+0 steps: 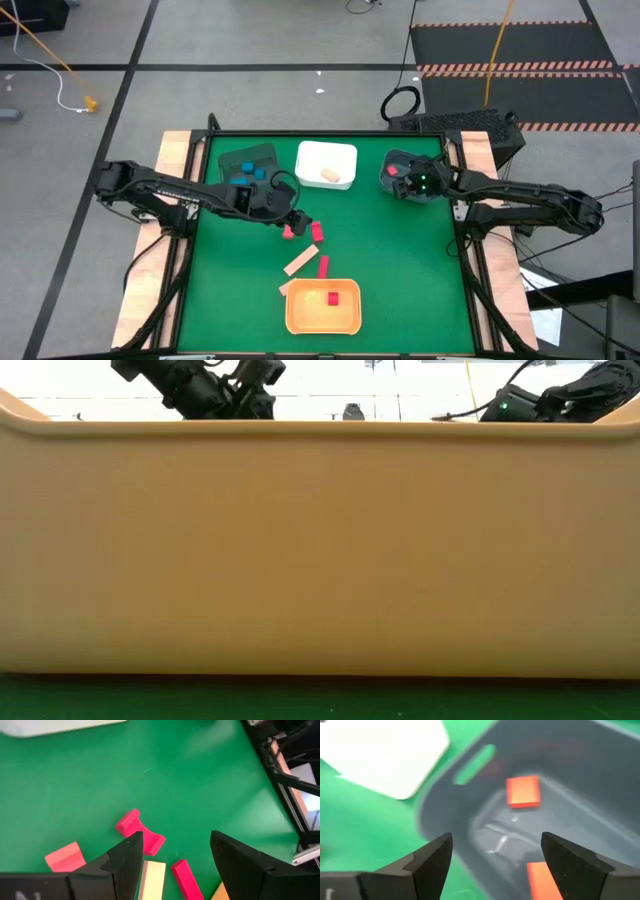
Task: Sort & place blocks by color
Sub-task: Put the orange block into the blue bin
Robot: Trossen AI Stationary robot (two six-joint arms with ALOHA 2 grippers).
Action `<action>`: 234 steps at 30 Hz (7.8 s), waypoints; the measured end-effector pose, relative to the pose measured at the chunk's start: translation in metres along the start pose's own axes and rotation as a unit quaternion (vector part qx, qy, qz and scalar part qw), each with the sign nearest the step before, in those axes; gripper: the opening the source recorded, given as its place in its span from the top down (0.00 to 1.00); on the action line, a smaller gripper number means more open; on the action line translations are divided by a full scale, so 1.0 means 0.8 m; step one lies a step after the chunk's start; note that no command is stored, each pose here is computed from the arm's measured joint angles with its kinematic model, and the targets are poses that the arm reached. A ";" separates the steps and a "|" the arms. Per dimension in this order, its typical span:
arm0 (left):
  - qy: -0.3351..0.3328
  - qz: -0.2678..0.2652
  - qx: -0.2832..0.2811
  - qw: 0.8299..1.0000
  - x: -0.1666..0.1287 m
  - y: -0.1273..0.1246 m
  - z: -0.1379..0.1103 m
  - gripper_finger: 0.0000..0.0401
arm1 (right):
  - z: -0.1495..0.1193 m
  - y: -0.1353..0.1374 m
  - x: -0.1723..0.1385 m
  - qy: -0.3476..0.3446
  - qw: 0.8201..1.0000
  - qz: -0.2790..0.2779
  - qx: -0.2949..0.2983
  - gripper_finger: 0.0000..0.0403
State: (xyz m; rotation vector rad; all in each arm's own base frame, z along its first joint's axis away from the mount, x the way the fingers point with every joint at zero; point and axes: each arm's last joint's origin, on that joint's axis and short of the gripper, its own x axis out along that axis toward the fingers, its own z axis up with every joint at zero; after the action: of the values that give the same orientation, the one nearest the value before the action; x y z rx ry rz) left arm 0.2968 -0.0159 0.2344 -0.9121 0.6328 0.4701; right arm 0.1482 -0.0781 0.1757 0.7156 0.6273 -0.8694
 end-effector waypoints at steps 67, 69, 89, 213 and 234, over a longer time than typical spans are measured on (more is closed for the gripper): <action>0.068 0.191 -0.071 0.977 0.067 0.045 -0.048 0.67 | 0.024 0.020 -0.044 -0.092 0.973 0.210 -0.033 0.27; 0.045 0.153 -0.060 0.985 0.060 0.036 -0.034 0.67 | 0.027 0.024 -0.047 -0.097 0.964 0.244 -0.036 0.27; -0.207 -0.088 0.189 0.956 0.039 -0.035 0.027 0.67 | 0.040 0.074 -0.041 -0.010 0.875 0.430 0.220 0.27; -0.099 -0.064 0.107 0.987 0.048 -0.014 0.019 0.17 | 0.071 0.086 -0.004 0.026 0.977 0.182 0.110 0.71; -0.108 -0.054 0.069 0.990 0.050 -0.005 0.032 0.17 | 0.063 0.012 -0.018 0.035 0.995 -0.084 0.049 0.68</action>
State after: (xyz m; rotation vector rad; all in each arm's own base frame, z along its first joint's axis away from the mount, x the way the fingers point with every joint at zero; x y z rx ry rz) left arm 0.3359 0.0076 0.2214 -0.7481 0.4097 0.4154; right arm 0.1587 -0.1057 0.2198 0.7927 0.7184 -1.0394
